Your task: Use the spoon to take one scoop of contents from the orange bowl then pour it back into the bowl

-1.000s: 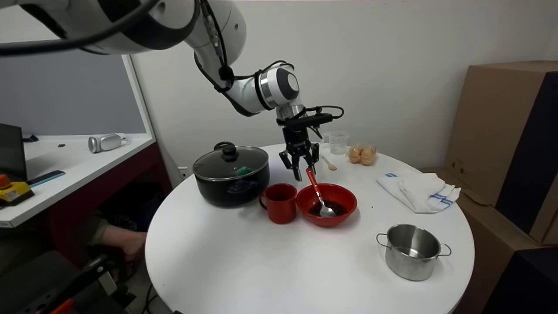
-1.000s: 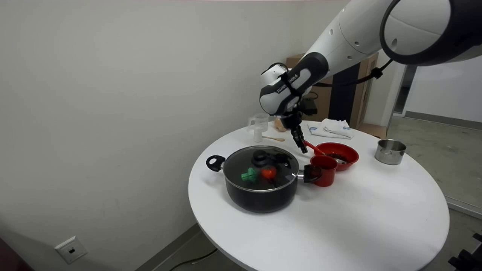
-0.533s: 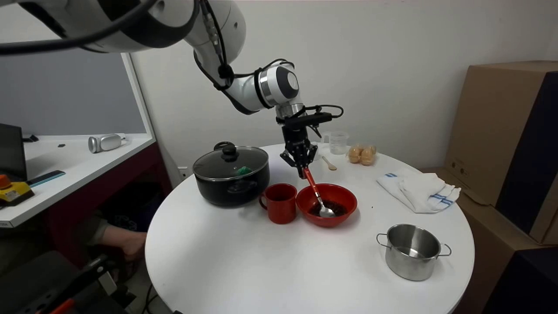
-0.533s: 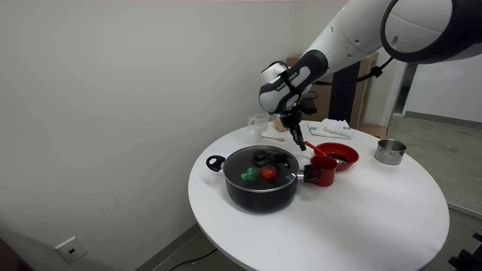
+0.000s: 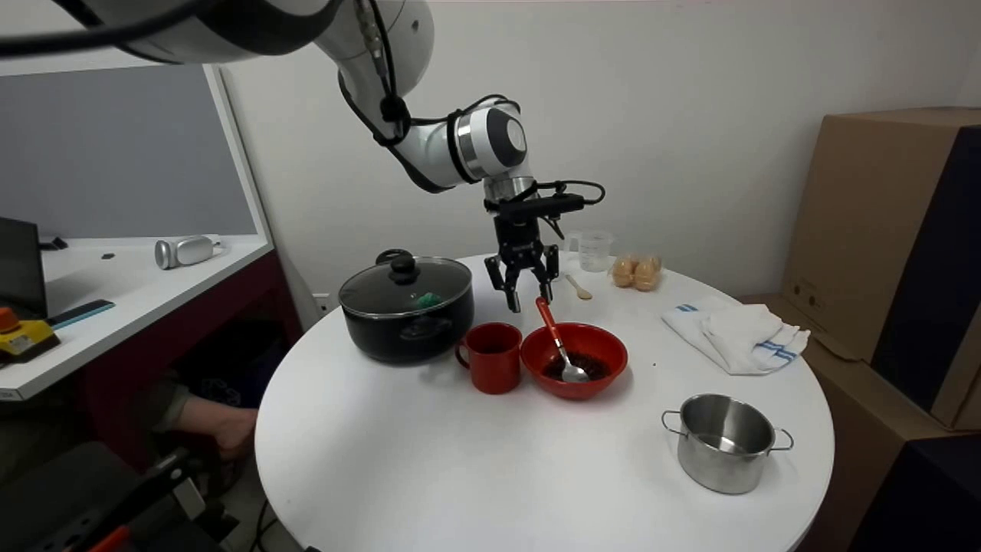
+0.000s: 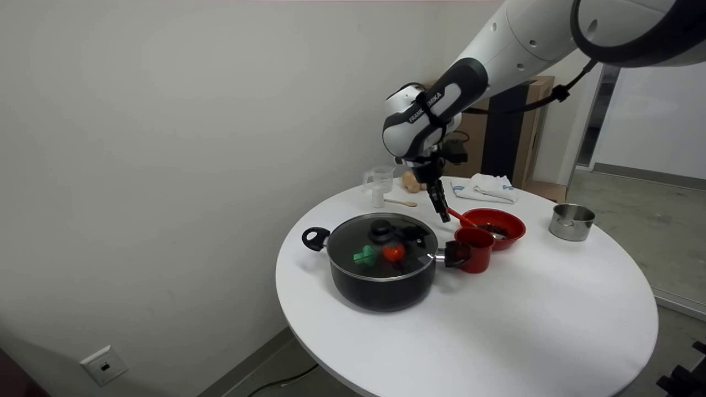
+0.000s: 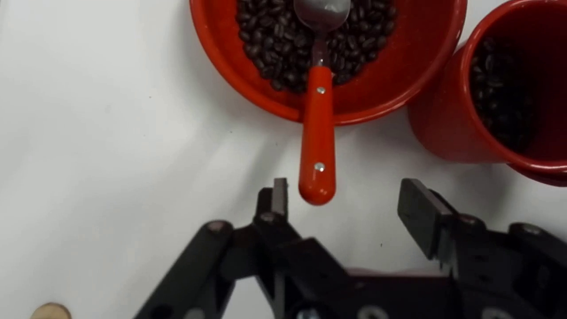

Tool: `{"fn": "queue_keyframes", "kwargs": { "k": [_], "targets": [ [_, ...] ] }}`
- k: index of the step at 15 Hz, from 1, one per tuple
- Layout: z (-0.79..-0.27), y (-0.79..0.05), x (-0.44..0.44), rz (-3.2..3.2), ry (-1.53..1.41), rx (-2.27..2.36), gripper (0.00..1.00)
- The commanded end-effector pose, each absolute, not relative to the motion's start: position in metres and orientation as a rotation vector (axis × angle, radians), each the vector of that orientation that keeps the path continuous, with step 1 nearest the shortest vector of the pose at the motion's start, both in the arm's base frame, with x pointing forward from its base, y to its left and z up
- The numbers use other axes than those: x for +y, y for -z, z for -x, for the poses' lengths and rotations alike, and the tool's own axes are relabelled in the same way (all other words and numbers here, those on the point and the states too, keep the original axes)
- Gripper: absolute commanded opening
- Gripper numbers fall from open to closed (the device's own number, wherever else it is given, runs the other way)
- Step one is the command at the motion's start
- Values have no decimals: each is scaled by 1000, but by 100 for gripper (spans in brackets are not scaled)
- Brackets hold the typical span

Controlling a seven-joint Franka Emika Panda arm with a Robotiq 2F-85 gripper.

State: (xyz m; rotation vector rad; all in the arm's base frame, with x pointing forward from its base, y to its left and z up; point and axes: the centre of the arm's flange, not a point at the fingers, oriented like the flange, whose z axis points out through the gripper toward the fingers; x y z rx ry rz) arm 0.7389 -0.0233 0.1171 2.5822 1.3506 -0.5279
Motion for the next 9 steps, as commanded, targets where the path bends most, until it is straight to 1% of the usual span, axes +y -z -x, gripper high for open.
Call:
{"fn": "queue_keyframes", "kwargs": {
  "k": [1, 9],
  "targets": [
    [-709, -136, -31, -2627, 505, 1375, 99],
    [-699, -143, -57, -2668, 488, 1311, 100]
  ]
}}
